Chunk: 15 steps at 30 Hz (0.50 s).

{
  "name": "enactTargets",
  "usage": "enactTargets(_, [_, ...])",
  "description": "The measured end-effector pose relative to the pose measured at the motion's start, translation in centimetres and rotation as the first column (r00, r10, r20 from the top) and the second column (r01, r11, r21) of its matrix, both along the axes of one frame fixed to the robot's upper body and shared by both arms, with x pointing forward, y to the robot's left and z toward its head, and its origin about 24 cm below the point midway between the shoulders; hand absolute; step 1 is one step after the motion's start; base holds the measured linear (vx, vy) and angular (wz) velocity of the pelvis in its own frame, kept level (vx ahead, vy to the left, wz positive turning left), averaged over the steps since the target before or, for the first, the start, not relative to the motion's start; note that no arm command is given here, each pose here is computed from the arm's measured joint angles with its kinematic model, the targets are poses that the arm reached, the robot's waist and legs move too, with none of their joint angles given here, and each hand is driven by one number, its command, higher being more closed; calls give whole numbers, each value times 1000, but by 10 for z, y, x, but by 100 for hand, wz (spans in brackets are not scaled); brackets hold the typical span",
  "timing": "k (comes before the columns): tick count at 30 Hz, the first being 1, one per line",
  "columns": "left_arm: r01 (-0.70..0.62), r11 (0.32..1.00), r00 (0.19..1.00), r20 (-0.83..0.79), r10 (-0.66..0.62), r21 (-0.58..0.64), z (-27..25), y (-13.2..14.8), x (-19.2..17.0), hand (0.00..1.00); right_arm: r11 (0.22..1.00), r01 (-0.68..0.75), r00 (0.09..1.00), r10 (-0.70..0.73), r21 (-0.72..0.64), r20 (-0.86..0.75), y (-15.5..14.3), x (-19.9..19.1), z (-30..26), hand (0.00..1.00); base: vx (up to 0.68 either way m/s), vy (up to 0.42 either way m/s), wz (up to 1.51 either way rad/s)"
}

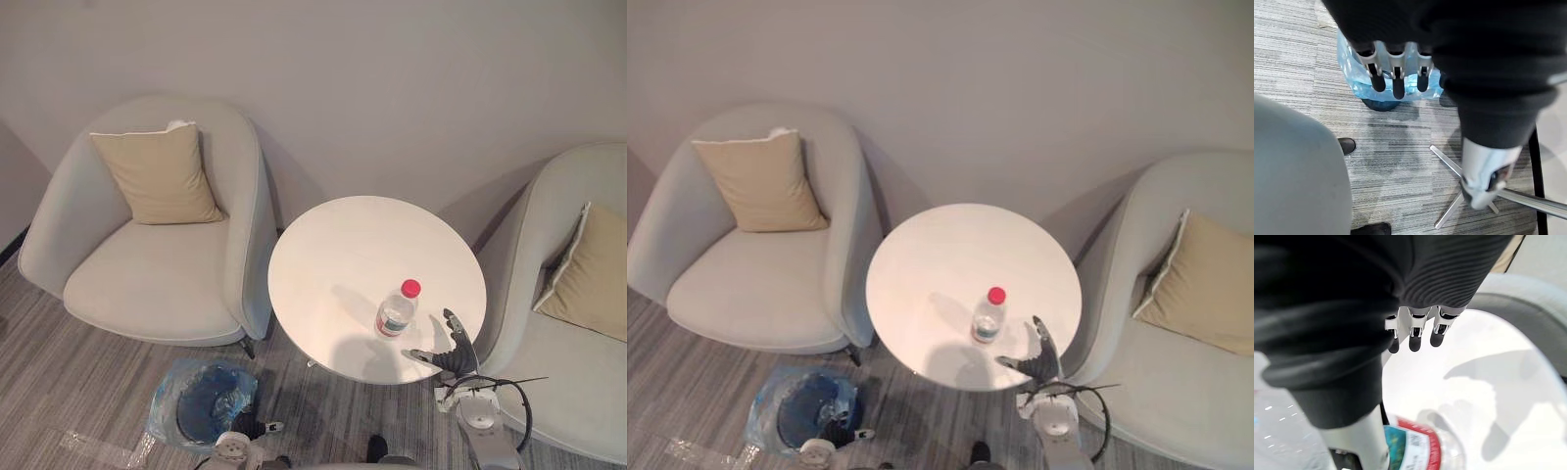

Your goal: Gather rubbish on tea table into small bin, then transfer packed bag to large trash can.

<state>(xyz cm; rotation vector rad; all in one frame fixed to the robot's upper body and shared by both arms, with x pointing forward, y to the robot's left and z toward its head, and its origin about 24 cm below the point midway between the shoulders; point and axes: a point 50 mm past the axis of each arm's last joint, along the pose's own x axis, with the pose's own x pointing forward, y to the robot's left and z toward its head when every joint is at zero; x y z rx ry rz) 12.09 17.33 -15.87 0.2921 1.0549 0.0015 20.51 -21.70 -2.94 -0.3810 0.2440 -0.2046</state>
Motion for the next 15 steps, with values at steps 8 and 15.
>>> enactTargets(8, [-1, 1000, 1000, 13, 1, -2, 1, -1, 3, 0, 999, -14, 999, 12, 37, 53, 5, 17, 10, 0, -19, -12, 15])
enactTargets(15, [-11, 1000, 999, 49, 11, 6, 5, -1, 9, 0, 998, -1, 990, -8, 60, 141, 6, 41, 29, 100, 8, 6, 11])
